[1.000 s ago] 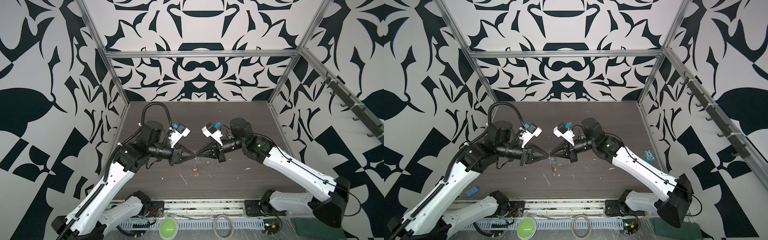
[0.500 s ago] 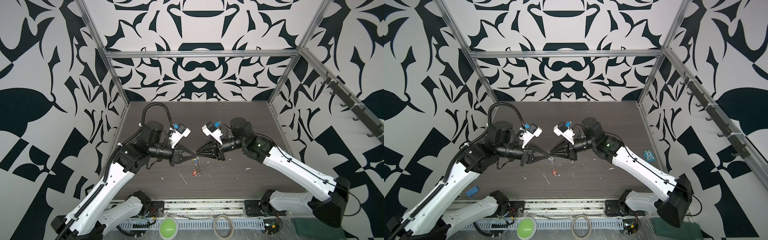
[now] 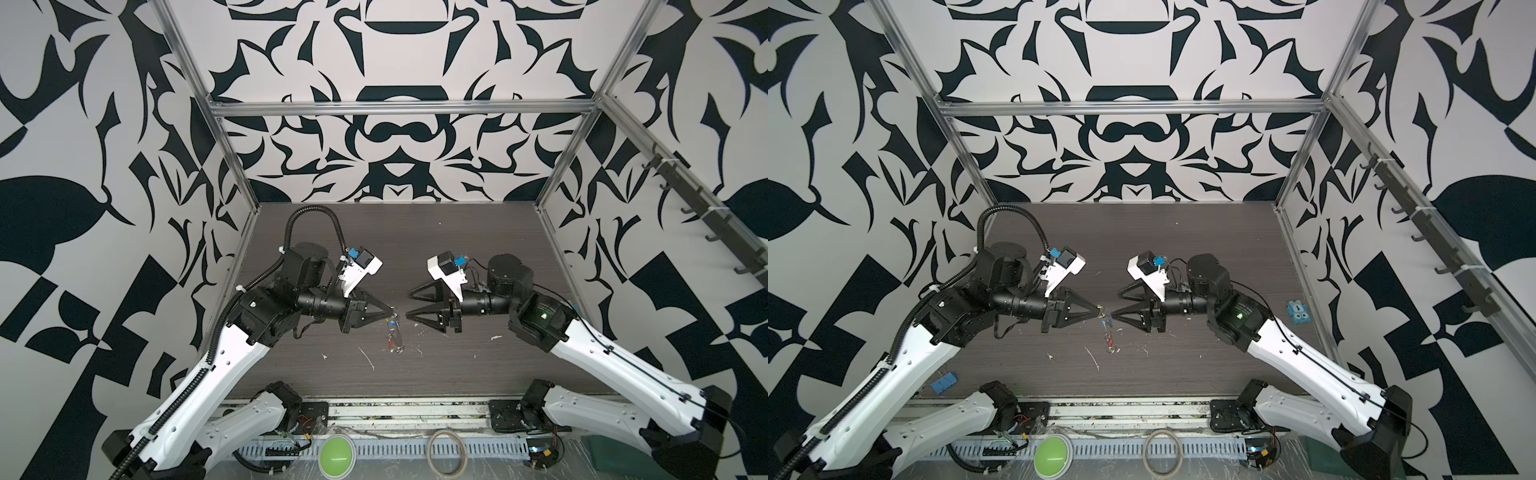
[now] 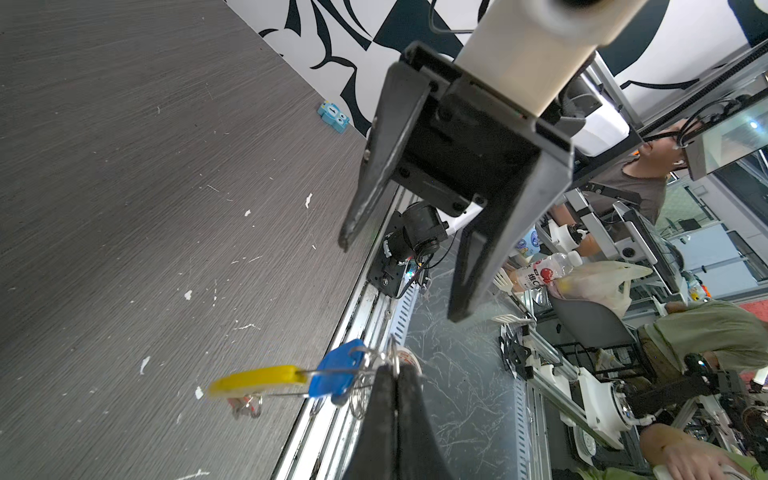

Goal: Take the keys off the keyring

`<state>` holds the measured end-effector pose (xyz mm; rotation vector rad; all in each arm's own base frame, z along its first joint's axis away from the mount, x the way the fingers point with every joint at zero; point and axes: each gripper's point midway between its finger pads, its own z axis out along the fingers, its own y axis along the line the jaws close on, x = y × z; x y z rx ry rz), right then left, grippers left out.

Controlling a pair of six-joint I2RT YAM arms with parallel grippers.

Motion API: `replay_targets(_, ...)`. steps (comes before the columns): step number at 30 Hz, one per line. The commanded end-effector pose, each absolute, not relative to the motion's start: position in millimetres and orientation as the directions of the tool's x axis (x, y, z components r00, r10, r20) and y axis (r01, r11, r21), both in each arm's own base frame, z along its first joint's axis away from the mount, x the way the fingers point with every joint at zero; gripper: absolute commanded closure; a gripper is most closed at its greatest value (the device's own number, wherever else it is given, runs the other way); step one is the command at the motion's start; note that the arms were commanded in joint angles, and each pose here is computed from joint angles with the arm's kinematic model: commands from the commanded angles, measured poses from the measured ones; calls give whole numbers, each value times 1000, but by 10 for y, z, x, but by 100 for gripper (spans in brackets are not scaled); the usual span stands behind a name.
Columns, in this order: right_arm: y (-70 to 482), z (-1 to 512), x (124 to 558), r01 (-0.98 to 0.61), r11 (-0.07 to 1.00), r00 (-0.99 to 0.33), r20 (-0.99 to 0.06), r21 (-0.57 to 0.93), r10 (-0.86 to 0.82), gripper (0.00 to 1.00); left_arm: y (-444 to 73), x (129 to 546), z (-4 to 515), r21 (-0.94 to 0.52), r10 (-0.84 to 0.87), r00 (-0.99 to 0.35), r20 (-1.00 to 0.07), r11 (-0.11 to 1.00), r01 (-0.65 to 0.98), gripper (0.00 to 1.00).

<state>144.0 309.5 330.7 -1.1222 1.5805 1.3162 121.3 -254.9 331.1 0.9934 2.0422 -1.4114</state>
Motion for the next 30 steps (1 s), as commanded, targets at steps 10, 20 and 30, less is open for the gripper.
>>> replay_targets(10,3292,3147,1397,-955,38,-297,-942,294,-154,38,-2550,1182,3483,-567,275,-594,-756,176,804,100)
replay_targets(20,3411,3182,1457,-962,54,-272,-948,266,-168,43,-2556,1167,3487,-579,274,-602,-750,170,798,100)
replay_targets(30,3460,3320,1434,-968,27,-252,-954,251,-162,57,-2556,1184,3465,-577,273,-604,-749,179,797,100)
